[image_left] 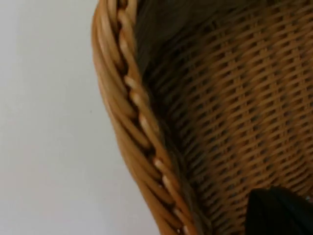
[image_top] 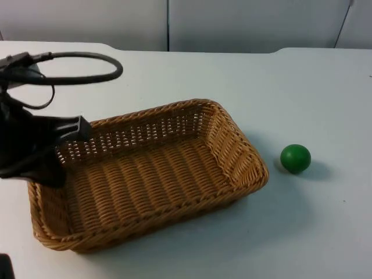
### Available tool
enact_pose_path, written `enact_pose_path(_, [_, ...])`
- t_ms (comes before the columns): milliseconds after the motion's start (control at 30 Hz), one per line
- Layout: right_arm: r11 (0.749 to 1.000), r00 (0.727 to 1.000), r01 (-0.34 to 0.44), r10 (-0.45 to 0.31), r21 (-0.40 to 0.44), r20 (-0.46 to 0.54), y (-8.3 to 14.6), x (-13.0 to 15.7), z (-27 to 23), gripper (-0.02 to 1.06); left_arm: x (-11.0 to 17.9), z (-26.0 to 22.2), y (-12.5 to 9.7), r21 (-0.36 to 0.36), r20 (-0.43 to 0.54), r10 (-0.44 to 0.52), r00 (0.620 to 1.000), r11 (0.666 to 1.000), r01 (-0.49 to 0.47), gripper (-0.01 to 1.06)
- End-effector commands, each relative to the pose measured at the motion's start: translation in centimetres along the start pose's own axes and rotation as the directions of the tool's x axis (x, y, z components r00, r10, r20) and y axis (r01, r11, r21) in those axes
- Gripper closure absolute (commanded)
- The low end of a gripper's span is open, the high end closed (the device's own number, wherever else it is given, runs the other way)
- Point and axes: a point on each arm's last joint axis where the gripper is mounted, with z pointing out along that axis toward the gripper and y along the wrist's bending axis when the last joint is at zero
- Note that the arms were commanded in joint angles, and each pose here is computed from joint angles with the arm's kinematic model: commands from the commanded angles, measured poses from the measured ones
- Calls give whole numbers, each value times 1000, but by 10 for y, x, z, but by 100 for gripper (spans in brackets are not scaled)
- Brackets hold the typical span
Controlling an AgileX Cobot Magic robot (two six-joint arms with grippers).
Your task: Pick up the basket with the left hand and place the ball into the basket with the right hand.
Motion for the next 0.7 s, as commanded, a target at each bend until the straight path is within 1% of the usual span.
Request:
enact_pose_path(0, [1000,1000,-2,1,8,9,0,1,1,105,-5,-3,-4,-15,-17,26,1000,1000,-27,105])
enact_pose_path(100, [1000,1000,-2,1,8,9,0,1,1,105,-14,-9,-6,-43,-24,31,999,999,-32,105])
enact_pose_path(133, [1000,1000,-2,1,8,9,0,1,1,105,-17,-12,-6,-71,-34,42,999,996,-44,105])
enact_pose_path(167, [1000,1000,-2,1,8,9,0,1,1,105,-21,-16,-3,-125,-47,37,998,991,-42,105])
enact_pose_path(200, [1000,1000,-2,1,8,9,0,1,1,105,-22,-18,-2,-158,-64,29,998,987,-39,105])
enact_pose_path(233, [1000,1000,-2,1,8,9,0,1,1,105,-22,-18,-2,-158,-64,29,998,987,-39,105])
enact_pose_path(267, [1000,1000,-2,1,8,9,0,1,1,105,-22,-20,1,-194,-82,42,996,979,-57,105])
enact_pose_path(333, [1000,1000,-2,1,8,9,0,1,1,105,-23,-23,3,-229,-104,56,993,970,-79,105])
enact_pose_path(567, [1000,1000,-2,1,8,9,0,1,1,105,-21,-23,3,-232,-119,58,991,969,-84,104])
enact_pose_path(600, [1000,1000,-2,1,8,9,0,1,1,105,-21,-23,3,-230,-123,53,991,970,-81,102])
enact_pose_path(667, [1000,1000,-2,1,8,9,0,1,1,105,-20,-23,2,-217,-125,34,992,974,-60,91])
